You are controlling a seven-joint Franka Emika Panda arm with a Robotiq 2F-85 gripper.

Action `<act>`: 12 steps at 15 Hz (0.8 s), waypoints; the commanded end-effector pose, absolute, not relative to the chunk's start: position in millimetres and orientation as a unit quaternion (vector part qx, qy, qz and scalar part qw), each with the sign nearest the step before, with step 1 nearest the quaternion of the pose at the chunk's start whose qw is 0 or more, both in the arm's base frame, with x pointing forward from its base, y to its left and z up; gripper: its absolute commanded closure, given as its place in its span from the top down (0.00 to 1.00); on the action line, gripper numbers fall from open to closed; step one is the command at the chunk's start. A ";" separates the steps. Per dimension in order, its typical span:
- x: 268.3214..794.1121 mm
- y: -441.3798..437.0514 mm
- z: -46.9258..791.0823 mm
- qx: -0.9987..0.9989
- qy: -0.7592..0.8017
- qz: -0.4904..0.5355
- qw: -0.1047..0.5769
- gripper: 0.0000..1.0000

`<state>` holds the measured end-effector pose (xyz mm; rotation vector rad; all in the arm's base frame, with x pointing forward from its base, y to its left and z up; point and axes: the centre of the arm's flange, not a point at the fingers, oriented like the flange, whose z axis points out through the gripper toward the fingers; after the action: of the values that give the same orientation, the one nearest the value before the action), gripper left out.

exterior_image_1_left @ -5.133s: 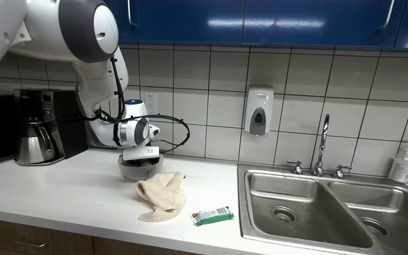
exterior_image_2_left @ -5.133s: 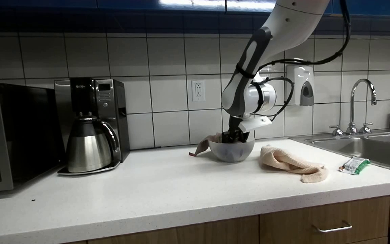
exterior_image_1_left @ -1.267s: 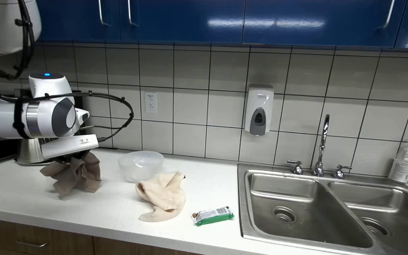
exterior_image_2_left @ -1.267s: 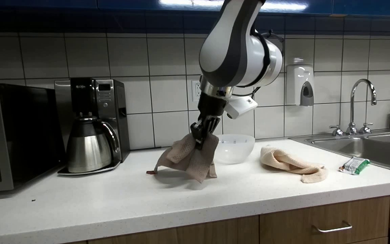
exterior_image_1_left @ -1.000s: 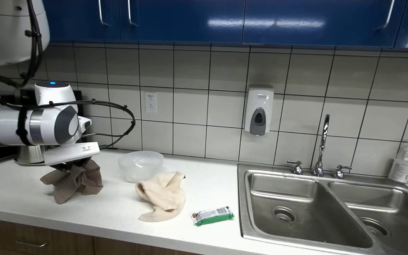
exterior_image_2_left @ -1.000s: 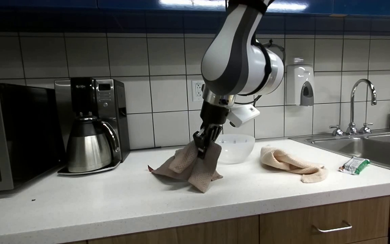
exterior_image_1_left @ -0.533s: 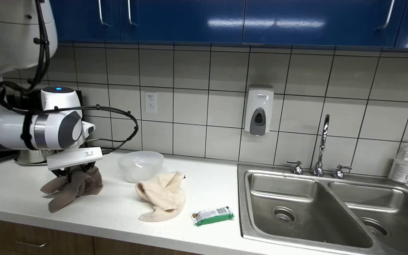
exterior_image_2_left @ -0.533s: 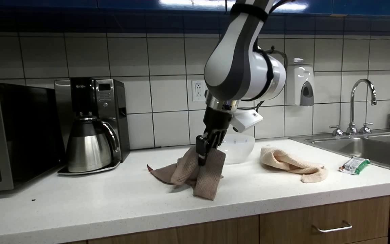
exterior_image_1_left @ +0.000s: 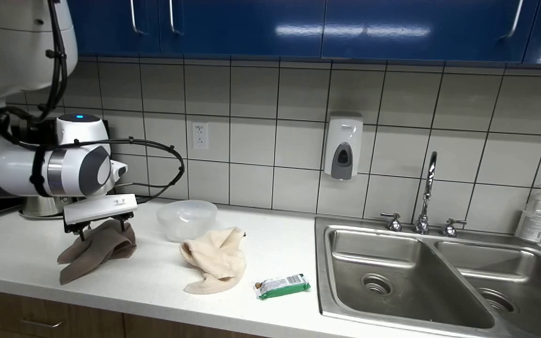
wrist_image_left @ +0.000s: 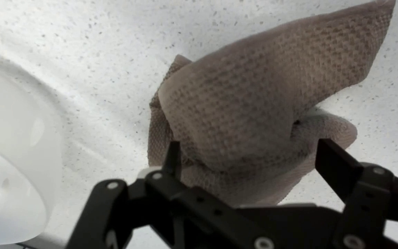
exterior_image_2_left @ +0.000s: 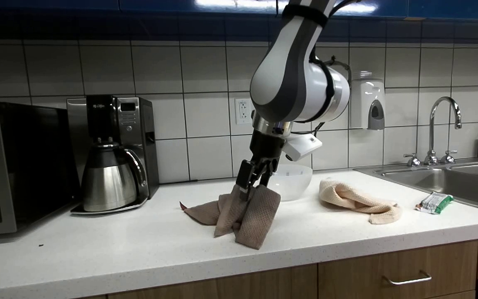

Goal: Remove the towel from the bowl and place it on the table

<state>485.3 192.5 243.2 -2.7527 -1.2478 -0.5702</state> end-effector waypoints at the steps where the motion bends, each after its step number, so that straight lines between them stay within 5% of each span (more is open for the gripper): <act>1: 485.5 191.3 264.8 -0.895 -0.409 -0.177 0.027 1.00; 12: 463.0 181.7 305.0 -0.929 -0.354 -0.098 0.032 1.00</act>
<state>476.9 190.7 275.7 -2.8281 -1.1357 -0.3713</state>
